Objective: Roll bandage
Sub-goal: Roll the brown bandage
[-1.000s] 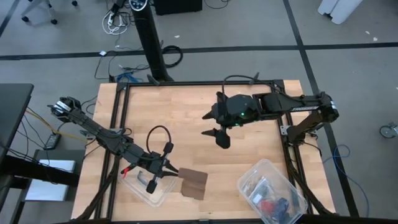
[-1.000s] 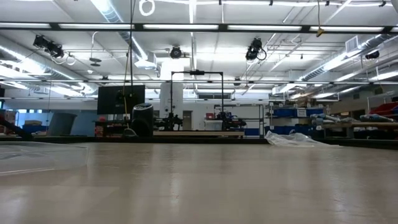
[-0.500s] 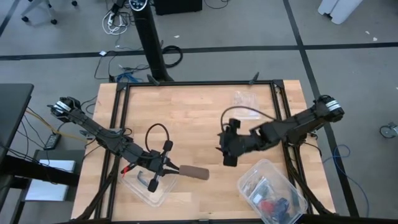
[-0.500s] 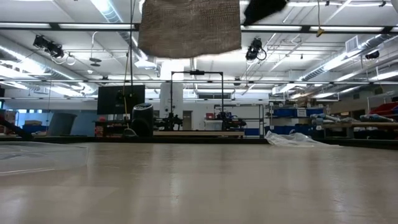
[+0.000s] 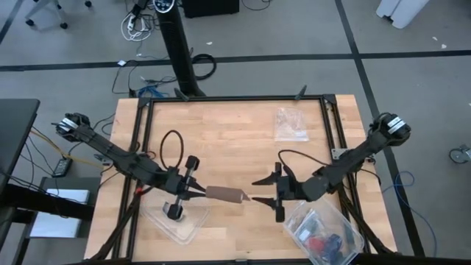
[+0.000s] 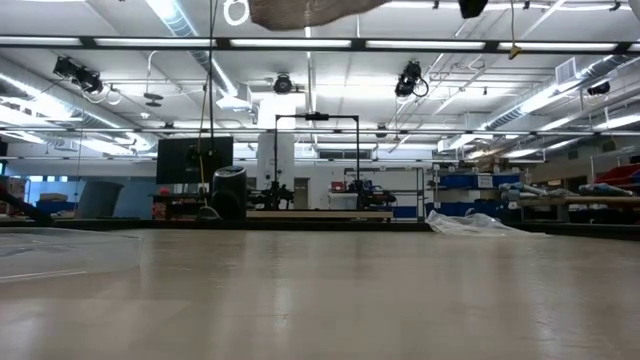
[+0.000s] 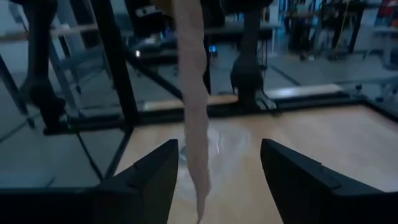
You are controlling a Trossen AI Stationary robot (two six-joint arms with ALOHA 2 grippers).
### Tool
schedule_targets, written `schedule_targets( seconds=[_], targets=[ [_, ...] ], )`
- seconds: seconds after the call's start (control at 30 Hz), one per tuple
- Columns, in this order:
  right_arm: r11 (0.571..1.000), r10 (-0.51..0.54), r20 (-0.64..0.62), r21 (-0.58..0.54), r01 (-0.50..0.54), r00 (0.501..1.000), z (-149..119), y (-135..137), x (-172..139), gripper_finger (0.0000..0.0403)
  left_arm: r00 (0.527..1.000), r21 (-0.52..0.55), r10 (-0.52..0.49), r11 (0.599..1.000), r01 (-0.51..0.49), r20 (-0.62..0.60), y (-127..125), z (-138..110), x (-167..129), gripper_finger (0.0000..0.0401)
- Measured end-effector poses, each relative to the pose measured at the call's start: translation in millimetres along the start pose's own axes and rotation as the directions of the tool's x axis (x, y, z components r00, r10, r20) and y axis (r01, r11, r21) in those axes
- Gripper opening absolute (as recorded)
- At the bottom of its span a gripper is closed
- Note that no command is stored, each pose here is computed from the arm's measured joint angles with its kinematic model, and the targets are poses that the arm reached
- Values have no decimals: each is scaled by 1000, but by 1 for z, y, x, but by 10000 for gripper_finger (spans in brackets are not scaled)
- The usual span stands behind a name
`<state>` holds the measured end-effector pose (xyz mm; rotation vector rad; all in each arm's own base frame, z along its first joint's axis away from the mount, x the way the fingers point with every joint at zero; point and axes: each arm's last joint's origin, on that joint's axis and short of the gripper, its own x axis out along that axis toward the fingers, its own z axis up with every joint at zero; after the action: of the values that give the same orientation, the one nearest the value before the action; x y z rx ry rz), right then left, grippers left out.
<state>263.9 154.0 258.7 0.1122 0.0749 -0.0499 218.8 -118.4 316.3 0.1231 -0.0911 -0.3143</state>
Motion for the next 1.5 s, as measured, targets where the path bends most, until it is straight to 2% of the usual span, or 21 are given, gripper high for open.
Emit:
schedule_targets(
  seconds=[0.13,0.3,0.4,0.5,0.57,0.67,0.73,0.87,1.0,1.27,1.37,1.5],
  targets=[
    [999,-26,30,-33,27,999,-1,3,14,240,1000,0,0,1000,0,-1,0,0,0,1],
    [999,-28,32,-23,29,999,3,1,33,255,1000,6,8,1000,-8,5,2,0,0,1],
    [1000,-13,31,-27,14,999,4,1,38,246,1000,16,19,1000,-19,14,3,1,0,1],
    [999,-35,16,-37,36,999,3,0,38,203,1000,25,26,999,-26,18,3,2,0,1],
    [996,-69,19,-48,70,997,2,-1,38,152,999,24,27,999,-28,24,3,2,0,1],
    [995,-77,7,-68,77,997,1,-2,38,50,999,26,32,999,-33,34,3,3,0,1],
    [993,-81,-10,-93,79,997,-1,-2,38,15,998,23,36,999,-37,45,3,4,0,1],
    [980,-152,-57,-138,143,987,-8,-3,36,6,998,19,38,999,-39,55,4,6,-1,1],
    [978,-187,-105,-119,174,977,-14,-5,35,4,996,15,32,999,-34,80,4,10,-3,1],
    [990,-140,-143,-47,135,980,-18,-1,32,2,988,60,53,996,-63,148,8,25,-16,1],
    [993,-115,-126,-20,113,985,-16,5,29,1,986,98,130,985,-141,107,11,23,-18,1],
    [997,-78,-75,14,80,994,-11,13,26,1,959,146,283,949,-281,8,17,15,-18,1]
  ],
)
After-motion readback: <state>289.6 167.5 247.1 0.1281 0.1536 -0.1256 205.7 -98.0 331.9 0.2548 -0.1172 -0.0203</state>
